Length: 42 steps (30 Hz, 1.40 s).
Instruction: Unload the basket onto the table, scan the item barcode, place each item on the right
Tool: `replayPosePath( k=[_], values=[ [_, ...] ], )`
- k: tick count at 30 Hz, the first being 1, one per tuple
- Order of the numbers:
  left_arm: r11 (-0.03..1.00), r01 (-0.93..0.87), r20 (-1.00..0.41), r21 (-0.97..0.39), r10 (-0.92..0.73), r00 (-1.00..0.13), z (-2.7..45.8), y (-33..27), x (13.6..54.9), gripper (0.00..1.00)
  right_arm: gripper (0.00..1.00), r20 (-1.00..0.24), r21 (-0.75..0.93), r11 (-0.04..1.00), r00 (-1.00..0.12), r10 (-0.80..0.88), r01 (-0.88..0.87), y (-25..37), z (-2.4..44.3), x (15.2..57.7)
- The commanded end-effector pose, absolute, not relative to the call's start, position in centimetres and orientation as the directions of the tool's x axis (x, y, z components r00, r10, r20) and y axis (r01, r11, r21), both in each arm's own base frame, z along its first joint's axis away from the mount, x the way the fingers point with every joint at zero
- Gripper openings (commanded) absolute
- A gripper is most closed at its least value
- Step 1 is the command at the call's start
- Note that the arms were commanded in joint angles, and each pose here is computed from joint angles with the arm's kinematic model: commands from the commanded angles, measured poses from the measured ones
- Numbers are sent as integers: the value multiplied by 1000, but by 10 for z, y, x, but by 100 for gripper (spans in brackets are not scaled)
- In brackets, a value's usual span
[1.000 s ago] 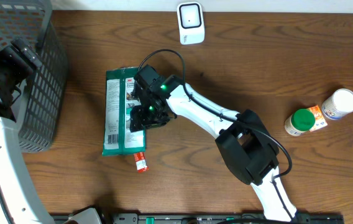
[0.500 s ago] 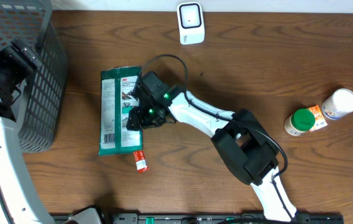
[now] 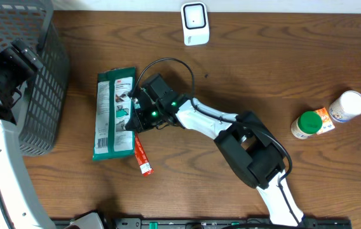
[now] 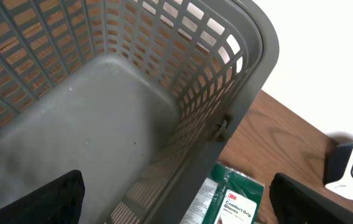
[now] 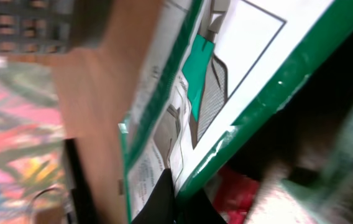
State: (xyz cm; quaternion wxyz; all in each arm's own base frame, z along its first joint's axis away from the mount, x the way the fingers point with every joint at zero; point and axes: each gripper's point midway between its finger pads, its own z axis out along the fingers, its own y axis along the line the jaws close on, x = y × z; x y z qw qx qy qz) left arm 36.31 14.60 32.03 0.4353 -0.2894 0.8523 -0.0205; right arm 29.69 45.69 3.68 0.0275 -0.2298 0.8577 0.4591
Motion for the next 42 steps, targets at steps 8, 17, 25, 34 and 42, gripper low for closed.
replayPosePath(
  k=[8, 17, 25, 34, 42],
  values=[
    [828, -481, -735, -288, -513, -442, 325, 148, 362, 93, 1, -317, 803, 374, -864, -392, -465, 397, 123, 311],
    [828, -481, -736, -288, -513, -442, 325, 148, 362, 93, 1, -165, 658, 652, -916, -365, -378, 279, 118, 319],
    [828, -481, -736, -288, -513, -442, 325, 148, 362, 93, 1, -71, 590, 723, -915, -398, -360, 250, 57, 293],
    [828, -481, -735, -288, -513, -442, 325, 148, 362, 93, 33, -21, 557, 760, -921, -390, -334, 235, 23, 274],
    [828, -481, -735, -288, -513, -442, 325, 148, 362, 93, 62, -29, 492, 817, -944, -327, -299, 225, 3, 281]
  ],
)
